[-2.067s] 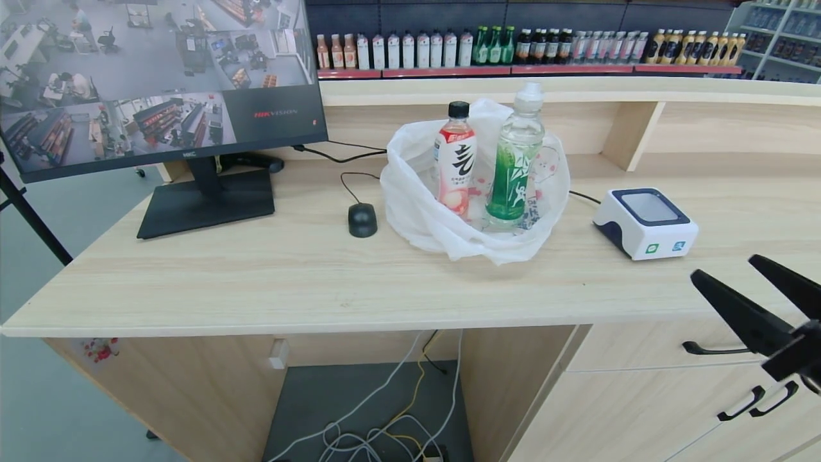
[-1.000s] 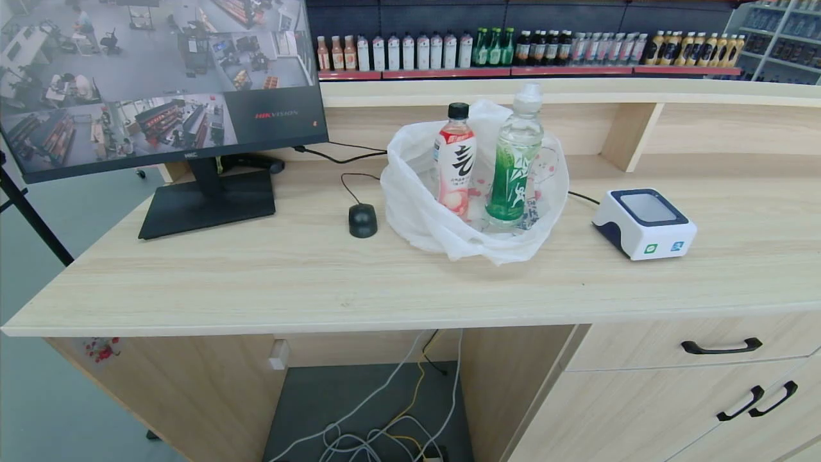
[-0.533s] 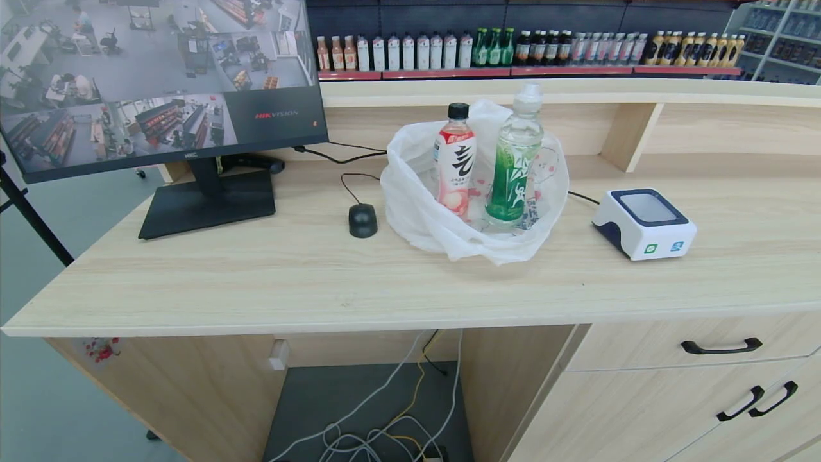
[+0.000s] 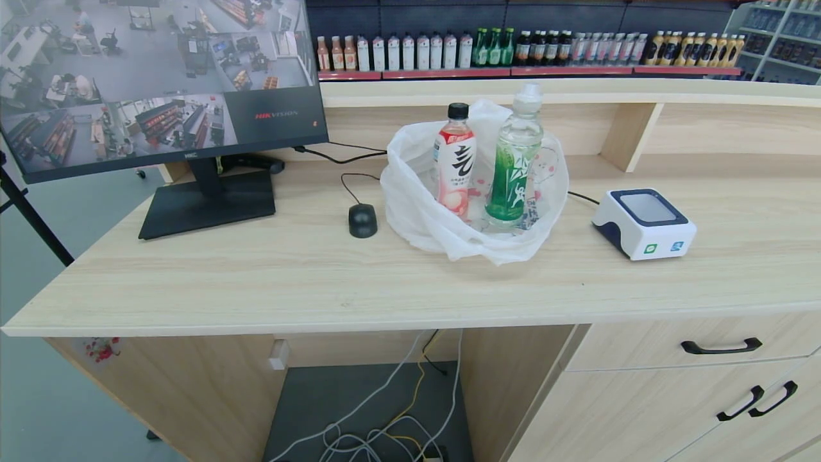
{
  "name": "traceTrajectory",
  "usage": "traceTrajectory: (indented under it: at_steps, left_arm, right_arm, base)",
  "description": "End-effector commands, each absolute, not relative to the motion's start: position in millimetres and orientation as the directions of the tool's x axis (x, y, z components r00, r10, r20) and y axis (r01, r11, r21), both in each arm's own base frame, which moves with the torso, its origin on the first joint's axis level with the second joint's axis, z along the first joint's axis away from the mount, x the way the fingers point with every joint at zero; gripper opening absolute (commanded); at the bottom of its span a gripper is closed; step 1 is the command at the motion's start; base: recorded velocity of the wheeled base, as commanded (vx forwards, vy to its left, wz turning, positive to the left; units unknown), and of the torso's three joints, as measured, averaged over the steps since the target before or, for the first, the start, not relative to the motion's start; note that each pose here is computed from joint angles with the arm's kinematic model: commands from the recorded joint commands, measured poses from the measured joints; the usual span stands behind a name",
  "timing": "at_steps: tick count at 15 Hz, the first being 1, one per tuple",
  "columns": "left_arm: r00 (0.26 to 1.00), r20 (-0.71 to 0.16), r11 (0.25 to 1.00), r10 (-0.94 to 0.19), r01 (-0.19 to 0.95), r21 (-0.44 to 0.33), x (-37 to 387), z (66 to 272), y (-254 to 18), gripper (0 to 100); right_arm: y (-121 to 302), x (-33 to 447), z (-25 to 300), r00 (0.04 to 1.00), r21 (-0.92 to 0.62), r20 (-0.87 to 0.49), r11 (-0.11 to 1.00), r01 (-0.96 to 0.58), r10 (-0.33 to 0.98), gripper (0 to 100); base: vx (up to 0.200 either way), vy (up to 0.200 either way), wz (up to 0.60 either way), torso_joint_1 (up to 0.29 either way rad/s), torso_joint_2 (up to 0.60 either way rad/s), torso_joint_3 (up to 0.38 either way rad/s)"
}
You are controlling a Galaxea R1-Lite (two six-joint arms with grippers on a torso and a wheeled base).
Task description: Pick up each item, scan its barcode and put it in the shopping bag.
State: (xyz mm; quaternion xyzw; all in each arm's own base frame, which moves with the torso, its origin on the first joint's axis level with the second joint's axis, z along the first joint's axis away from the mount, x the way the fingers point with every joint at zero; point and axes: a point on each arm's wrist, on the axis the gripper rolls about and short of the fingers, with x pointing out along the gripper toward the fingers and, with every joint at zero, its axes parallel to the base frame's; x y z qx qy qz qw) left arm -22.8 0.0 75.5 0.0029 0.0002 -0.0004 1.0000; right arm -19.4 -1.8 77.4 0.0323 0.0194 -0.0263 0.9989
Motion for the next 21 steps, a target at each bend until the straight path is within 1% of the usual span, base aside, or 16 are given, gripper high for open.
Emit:
traceTrajectory:
  at_steps: [1,4,11,21]
  left_arm:
    - [1.000,0.000,1.000,-0.002,0.002,0.006,-22.8,75.5,0.0,100]
    - [1.000,0.000,1.000,0.000,0.000,0.006,-22.8,75.5,0.0,100]
    - [1.000,0.000,1.000,0.000,0.000,0.002,-22.8,75.5,0.0,100]
    - [1.000,0.000,1.000,0.000,0.000,-0.005,-22.8,75.5,0.0,100]
  right_arm:
    - [-1.9,-20.1,77.2,0.999,0.065,-0.031,0.997,0.045,-0.043,100]
    - [-1.6,-22.8,76.0,0.998,0.063,0.005,0.996,0.059,-0.060,100]
    - [-1.6,-22.8,76.0,0.998,0.066,0.005,0.996,0.059,-0.060,100]
    - [-1.6,-23.0,76.4,0.998,0.068,0.006,0.996,0.059,-0.060,100]
  base:
    - [0.000,0.000,0.00,0.000,0.00,0.000]
    - [0.000,0.000,0.00,0.000,0.00,0.000]
    - [0.000,0.000,0.00,0.000,0.00,0.000]
    - [0.000,-0.200,0.00,0.005,0.00,0.002]
